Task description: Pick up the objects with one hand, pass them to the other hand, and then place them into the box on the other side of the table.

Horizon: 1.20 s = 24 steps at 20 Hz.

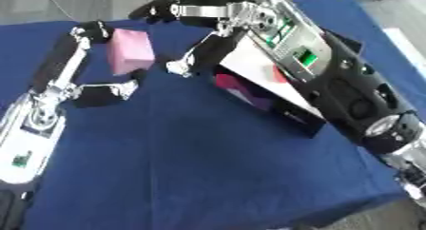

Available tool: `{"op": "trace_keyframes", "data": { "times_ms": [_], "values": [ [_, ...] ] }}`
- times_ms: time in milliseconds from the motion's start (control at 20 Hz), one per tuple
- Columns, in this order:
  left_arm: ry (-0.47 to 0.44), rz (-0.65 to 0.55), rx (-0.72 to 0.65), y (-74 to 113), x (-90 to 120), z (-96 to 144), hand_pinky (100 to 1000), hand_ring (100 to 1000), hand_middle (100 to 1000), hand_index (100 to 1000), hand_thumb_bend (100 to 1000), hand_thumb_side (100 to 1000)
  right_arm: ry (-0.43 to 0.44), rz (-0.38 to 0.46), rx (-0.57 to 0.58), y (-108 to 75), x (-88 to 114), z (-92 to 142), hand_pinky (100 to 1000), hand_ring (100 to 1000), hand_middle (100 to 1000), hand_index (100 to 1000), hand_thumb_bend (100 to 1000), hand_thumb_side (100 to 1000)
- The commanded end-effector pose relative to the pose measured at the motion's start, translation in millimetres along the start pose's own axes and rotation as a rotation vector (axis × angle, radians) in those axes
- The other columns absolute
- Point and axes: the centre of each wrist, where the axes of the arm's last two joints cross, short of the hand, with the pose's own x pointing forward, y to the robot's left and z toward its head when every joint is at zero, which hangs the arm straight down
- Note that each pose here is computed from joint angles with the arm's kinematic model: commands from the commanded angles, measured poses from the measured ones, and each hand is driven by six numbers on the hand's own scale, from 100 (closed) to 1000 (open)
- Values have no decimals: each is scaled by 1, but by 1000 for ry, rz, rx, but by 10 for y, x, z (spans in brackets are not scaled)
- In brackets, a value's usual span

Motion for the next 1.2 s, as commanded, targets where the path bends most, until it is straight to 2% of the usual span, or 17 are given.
{"op": "trace_keyframes", "data": {
  "times_ms": [50, 850, 1200],
  "values": [
    [-37, 1, 15, 52, 109, -70, 756, 672, 637, 523, 100, 270, 9, 38, -27, -83, 21, 8, 1000, 1000, 1000, 1000, 100, 266],
    [-34, 14, 19, 19, 125, -141, 750, 664, 631, 529, 100, 292, 20, 34, -8, -74, -23, -37, 1000, 1000, 1000, 1000, 100, 324],
    [-61, 32, 34, 23, 165, -163, 747, 659, 635, 533, 100, 311, 29, 42, -3, -74, -38, -48, 1000, 1000, 1000, 1000, 100, 348]
  ]
}}
